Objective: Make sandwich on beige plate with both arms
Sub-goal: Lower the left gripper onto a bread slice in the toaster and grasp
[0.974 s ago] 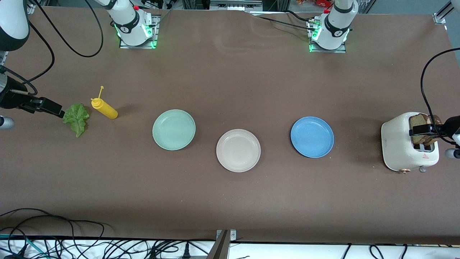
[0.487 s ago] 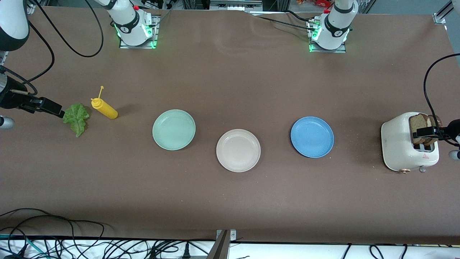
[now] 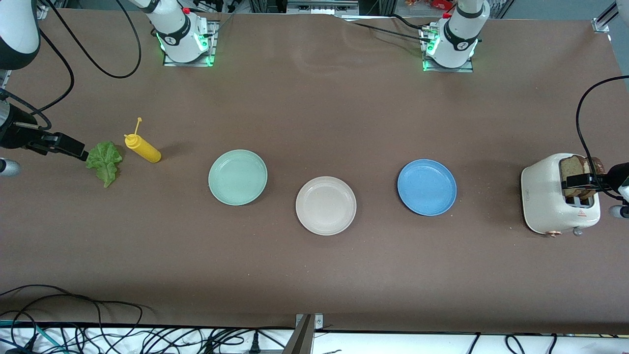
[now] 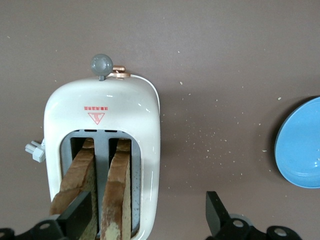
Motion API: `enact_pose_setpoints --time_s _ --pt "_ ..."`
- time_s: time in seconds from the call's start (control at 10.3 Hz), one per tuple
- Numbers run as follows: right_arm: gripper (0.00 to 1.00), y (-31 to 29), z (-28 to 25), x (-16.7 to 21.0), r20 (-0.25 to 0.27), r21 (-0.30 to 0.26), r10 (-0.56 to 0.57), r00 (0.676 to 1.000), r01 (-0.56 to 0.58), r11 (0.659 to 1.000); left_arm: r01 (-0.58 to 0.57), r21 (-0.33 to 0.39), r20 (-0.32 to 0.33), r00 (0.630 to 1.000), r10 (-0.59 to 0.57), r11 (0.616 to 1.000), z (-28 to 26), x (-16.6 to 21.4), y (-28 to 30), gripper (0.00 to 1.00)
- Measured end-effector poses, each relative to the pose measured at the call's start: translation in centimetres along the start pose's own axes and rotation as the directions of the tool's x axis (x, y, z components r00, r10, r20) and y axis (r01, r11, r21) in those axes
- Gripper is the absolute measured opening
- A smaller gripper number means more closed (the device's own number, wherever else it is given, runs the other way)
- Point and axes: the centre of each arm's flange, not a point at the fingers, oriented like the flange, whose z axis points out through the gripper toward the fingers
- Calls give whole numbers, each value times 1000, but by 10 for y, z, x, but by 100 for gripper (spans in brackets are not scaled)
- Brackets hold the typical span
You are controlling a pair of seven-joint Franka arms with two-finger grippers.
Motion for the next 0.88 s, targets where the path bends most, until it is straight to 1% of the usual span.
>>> enact_pose_setpoints --time_s 0.1,0.29,0.49,0.68,0.88 --pt "100 0 0 0 0 0 -1 1000 1 1000 5 5 -13 1000 -4 1000 9 -1 -3 100" --pt "100 0 0 0 0 0 -1 1000 1 1000 9 3 -12 1000 -9 1000 25 -6 -5 99" --pt "100 0 0 0 0 0 -1 1000 1 1000 6 -1 -7 1000 -6 1000 28 -10 -4 92" --pt "100 0 0 0 0 0 -1 1000 1 1000 -17 -2 -8 1000 17 1000 27 -12 -4 61" --pt "100 0 0 0 0 0 -2 1000 2 1000 -85 0 -13 996 85 996 24 -15 -6 33"
